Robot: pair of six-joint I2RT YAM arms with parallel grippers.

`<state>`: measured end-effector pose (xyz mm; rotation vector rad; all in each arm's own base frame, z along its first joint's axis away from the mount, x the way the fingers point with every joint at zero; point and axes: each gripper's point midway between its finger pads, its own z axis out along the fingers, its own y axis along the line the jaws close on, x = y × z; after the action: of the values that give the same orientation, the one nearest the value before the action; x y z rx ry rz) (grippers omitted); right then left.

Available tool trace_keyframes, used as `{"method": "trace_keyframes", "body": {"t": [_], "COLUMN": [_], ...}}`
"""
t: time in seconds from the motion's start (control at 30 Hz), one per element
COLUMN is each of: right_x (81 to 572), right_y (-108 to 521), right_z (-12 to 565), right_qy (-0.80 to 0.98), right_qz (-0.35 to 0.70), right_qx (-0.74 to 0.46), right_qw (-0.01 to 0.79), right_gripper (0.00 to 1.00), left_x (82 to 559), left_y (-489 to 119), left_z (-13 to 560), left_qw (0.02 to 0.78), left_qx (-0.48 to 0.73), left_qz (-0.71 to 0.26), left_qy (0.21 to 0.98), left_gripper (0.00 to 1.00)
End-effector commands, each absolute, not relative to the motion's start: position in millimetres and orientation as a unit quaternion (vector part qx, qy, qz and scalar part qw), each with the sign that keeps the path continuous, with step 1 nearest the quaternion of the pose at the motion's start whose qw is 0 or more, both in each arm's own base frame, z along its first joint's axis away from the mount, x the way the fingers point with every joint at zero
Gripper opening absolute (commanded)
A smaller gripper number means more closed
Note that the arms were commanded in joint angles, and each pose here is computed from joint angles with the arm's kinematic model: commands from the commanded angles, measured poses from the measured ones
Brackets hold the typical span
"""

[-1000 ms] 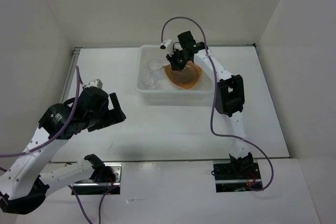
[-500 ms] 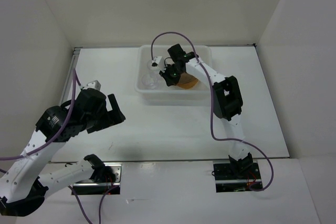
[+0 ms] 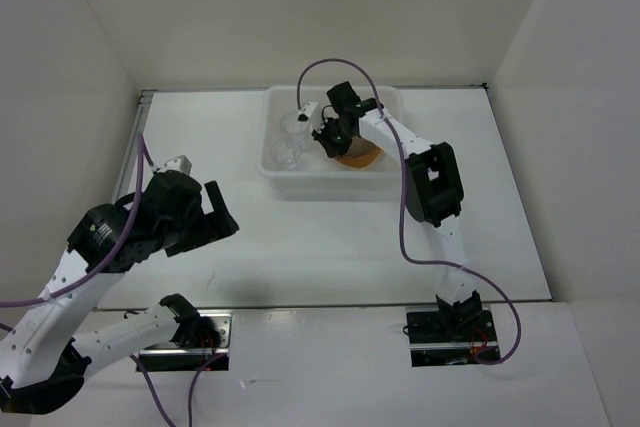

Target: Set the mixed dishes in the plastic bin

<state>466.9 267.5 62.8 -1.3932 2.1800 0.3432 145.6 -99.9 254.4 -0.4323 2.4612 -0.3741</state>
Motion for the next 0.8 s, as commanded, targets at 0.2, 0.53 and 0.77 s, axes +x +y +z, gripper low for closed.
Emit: {"method": "trace_keyframes", "body": {"t": [0.2, 0.53, 0.77], "right_x": [504, 514, 500], "right_y": [250, 243, 249], "right_z": [70, 86, 179], "right_qy": [0.816, 0.818, 0.808], "right_qz": [0.092, 0.074, 0.146], "right_qx": [-0.486, -0.473, -0.426], "right_qw": [0.3, 0.319, 0.379], "right_gripper": [0.0, 0.0, 0.13], "left_x": [141, 139, 142], "left_y": [-101, -100, -96], "left_z": [253, 248, 261], "left_qw": [0.299, 0.295, 0.317], "left_qx": [-0.174, -0.178, -0.178], "left_qz": [-0.155, -0.152, -0.157], "left_qy": [0.926, 0.926, 0.918], "left_gripper": [1.0, 1.0, 1.0]}}
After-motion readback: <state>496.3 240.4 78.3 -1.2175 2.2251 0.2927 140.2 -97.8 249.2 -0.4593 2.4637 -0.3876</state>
